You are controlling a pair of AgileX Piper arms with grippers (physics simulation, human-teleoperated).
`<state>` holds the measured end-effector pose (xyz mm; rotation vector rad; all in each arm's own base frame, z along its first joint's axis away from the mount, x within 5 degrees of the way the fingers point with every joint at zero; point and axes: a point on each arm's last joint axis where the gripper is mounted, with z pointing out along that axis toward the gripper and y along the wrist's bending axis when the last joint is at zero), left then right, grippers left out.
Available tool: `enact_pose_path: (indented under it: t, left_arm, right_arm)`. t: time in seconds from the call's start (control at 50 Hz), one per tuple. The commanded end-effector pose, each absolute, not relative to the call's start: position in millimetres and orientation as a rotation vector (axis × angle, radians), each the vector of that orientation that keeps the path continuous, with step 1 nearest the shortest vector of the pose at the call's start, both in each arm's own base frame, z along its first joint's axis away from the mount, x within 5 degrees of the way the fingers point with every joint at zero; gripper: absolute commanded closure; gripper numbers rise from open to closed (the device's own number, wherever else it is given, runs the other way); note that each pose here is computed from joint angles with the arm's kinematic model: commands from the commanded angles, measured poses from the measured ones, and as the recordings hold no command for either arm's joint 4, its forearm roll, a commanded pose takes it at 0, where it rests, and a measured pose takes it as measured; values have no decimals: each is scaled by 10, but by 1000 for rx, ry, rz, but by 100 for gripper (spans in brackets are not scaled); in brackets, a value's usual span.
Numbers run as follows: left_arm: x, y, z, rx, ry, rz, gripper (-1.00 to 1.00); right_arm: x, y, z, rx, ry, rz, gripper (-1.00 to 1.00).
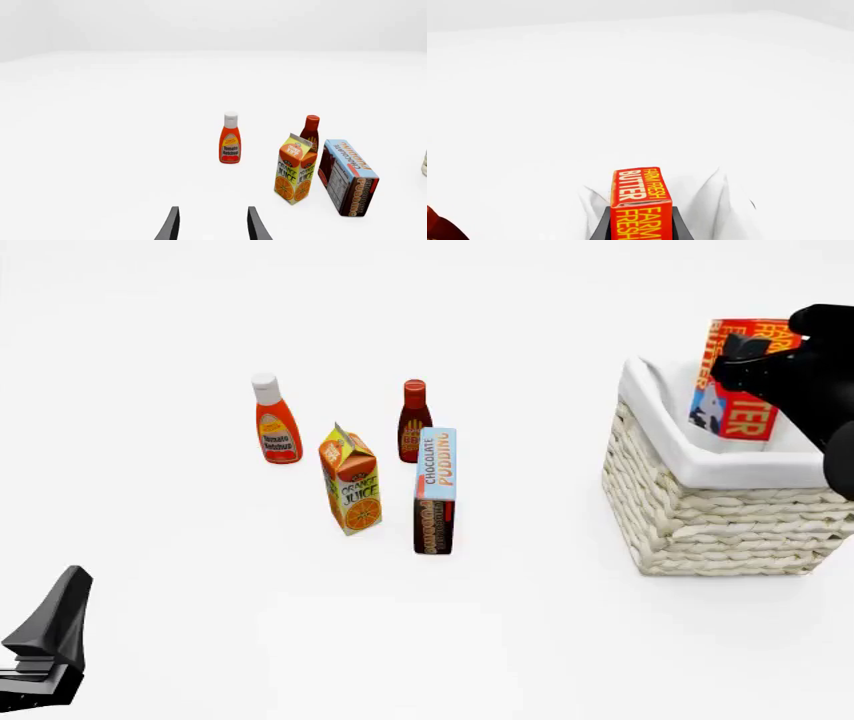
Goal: Pick the butter and place it in the basket.
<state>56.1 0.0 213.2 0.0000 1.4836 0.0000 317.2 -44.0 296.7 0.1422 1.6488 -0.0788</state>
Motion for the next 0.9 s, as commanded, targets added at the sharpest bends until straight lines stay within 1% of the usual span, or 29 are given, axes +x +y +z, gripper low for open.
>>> enact_pose_path:
  t: [0.02, 0.9]
  left_arm:
    - [561, 0, 2132, 0, 1484, 0, -100]
    - [561, 0, 2132, 0, 1484, 0, -100]
  right_arm:
    - [3180, -439, 3053, 156, 1617, -63, 100]
    - [3238, -510, 2994, 171, 1620, -79, 100]
